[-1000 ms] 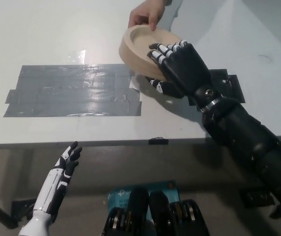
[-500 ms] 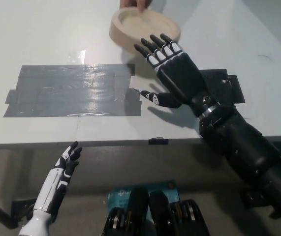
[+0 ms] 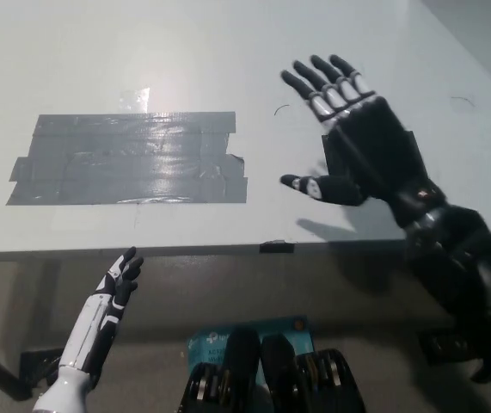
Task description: A stack of plates is kept in the middle of the desk close to the robot and the robot grabs the stack with its right hand, picks it up and hands it to a person.
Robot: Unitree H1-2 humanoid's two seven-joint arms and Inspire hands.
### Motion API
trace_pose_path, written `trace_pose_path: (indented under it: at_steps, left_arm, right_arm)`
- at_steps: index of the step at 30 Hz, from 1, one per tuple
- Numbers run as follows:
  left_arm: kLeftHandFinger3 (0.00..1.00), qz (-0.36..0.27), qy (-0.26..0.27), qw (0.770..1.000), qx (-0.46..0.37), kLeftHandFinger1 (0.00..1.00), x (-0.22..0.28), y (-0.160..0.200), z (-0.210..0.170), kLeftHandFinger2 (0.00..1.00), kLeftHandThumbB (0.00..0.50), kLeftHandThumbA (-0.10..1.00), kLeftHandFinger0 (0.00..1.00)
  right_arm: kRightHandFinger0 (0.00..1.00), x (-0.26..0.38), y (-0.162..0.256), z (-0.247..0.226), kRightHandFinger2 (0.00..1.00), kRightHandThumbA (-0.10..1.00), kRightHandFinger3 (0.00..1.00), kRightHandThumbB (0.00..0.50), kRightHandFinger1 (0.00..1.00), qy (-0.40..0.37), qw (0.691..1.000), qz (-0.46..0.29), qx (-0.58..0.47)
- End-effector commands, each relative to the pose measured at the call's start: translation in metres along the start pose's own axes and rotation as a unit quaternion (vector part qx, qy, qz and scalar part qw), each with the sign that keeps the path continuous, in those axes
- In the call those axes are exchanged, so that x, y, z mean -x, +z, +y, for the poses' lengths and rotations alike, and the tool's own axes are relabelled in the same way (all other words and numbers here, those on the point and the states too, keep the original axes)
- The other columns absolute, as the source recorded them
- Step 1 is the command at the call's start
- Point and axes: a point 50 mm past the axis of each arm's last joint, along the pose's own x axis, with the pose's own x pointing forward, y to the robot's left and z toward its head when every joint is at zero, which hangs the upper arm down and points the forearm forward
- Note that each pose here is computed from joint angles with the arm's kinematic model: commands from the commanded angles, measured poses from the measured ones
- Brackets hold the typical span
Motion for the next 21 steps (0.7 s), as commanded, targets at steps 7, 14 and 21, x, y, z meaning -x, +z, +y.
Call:
trace_pose_path:
  at_steps: [7,14,21]
  left_arm:
    - [1.0,-0.016,0.0,1.0,-0.005,1.0,-0.001,0.006,0.003,1.0,0.0,1.0,1.0]
    - [1.0,-0.003,-0.003,1.0,0.001,1.0,0.013,-0.002,-0.003,1.0,0.003,1.0,1.0]
    - [1.0,0.012,0.0,1.0,0.005,1.0,0.03,-0.01,-0.006,1.0,0.006,1.0,1.0]
  right_arm:
    - [1.0,0.129,0.085,-0.096,1.0,0.94,1.0,0.391,1.0,-0.12,0.978,0.025,-0.17]
    - [1.0,0.187,0.09,-0.018,1.0,1.0,1.0,0.331,1.0,-0.091,0.923,0.182,-0.326]
    - [1.0,0.221,0.095,0.037,1.0,1.0,1.0,0.333,1.0,-0.054,0.852,0.305,-0.421]
